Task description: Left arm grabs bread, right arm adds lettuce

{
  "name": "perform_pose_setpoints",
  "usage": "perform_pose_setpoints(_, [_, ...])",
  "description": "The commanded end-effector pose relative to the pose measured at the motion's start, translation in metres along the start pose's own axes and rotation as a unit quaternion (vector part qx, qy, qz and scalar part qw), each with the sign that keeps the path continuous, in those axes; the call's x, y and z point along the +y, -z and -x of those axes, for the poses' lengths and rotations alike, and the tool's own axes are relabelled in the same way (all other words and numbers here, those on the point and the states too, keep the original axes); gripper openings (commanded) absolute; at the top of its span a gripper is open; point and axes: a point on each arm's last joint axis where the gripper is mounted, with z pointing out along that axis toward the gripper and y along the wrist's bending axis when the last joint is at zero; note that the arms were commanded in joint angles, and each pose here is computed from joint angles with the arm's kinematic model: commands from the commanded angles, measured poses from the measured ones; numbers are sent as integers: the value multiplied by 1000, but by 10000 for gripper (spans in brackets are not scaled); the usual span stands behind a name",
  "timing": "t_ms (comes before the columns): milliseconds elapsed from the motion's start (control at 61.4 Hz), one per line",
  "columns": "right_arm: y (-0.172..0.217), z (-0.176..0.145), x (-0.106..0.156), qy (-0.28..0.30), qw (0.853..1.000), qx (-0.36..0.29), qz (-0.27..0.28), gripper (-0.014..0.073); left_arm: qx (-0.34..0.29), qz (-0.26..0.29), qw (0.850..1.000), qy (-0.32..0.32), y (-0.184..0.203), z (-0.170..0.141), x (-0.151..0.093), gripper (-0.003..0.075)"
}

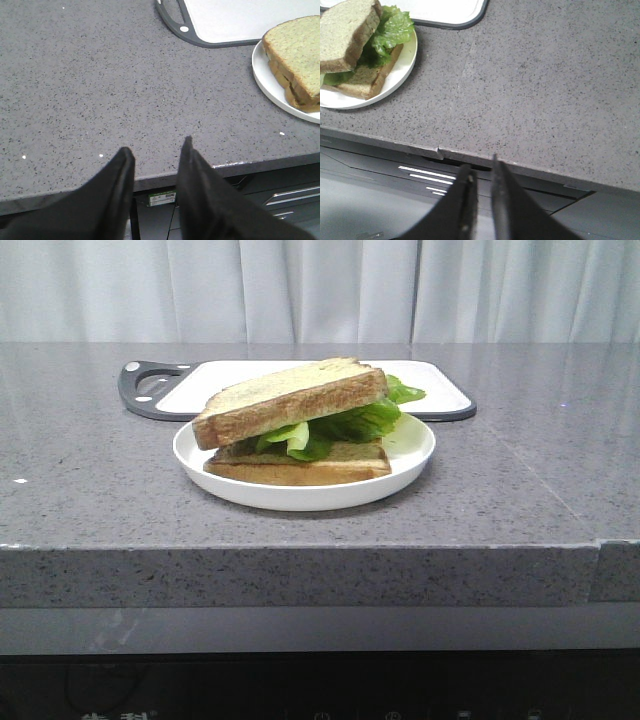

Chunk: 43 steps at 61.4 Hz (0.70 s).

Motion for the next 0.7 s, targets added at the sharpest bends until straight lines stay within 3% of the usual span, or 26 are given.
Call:
perform_pose_setpoints(0, [5,11,0,7,999,-45,-2,-83,-54,1,999,10,5,14,0,56])
perform_pose_setpoints(33, [5,11,0,8,999,-45,-2,-120,-54,1,999,10,5,14,0,30])
perform_pose_setpoints(98, [5,10,0,7,999,-38,-2,-113,-54,1,999,10,5,14,0,-21])
perform_pose_setpoints(602, [5,9,0,7,999,-34,-3,-118,-60,1,998,10,7,8,-1,-20])
perform_pose_setpoints(684, [5,9,0,7,999,-34,-3,-118,-94,25,995,-17,6,3,3,-20])
